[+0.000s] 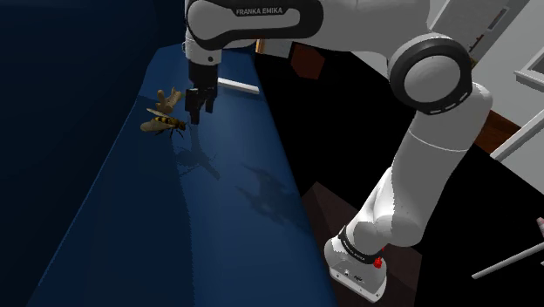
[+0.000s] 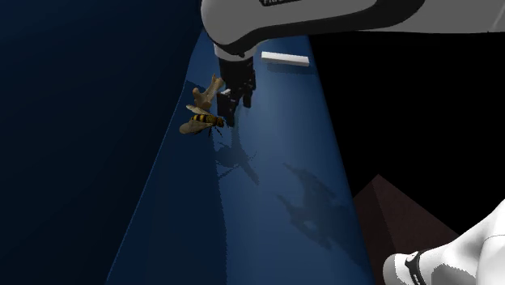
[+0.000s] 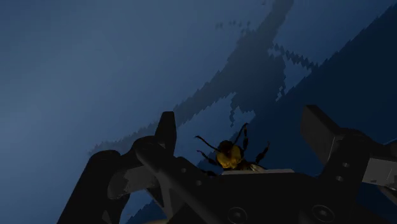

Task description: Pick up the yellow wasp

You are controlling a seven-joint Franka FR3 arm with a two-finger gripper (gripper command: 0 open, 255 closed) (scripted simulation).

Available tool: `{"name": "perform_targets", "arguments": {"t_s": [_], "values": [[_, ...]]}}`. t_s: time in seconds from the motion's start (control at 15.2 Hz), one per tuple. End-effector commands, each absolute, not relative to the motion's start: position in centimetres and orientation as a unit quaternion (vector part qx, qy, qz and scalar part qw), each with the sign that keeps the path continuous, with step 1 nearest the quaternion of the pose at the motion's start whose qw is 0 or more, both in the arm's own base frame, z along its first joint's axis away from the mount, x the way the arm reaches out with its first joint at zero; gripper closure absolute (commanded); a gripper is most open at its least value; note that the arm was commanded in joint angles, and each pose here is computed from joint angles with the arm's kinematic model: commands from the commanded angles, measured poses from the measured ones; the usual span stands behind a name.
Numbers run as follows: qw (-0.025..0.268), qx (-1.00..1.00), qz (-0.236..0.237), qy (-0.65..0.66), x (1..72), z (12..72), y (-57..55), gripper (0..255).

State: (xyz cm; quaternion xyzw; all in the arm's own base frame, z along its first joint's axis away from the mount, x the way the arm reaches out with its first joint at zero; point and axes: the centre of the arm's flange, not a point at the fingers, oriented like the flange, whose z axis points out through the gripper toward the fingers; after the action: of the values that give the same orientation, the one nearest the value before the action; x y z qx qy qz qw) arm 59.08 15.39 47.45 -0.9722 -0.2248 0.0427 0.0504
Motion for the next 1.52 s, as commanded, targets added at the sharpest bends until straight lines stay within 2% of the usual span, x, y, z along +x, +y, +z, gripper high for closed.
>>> {"name": "perform_targets", "arguments": {"t_s": [0.0,0.2,0.79,0.86,1.45], "values": [[0.050,-0.970,0.039,-0.237,61.4,47.0,16.7,0],[0.048,-0.966,0.034,-0.252,63.8,46.5,18.7,0],[0.048,-0.966,0.034,-0.252,63.8,42.5,18.7,0],[0.048,-0.966,0.034,-0.252,63.9,42.5,18.7,255],[0.048,-0.966,0.034,-0.252,63.8,42.5,18.7,255]]}}
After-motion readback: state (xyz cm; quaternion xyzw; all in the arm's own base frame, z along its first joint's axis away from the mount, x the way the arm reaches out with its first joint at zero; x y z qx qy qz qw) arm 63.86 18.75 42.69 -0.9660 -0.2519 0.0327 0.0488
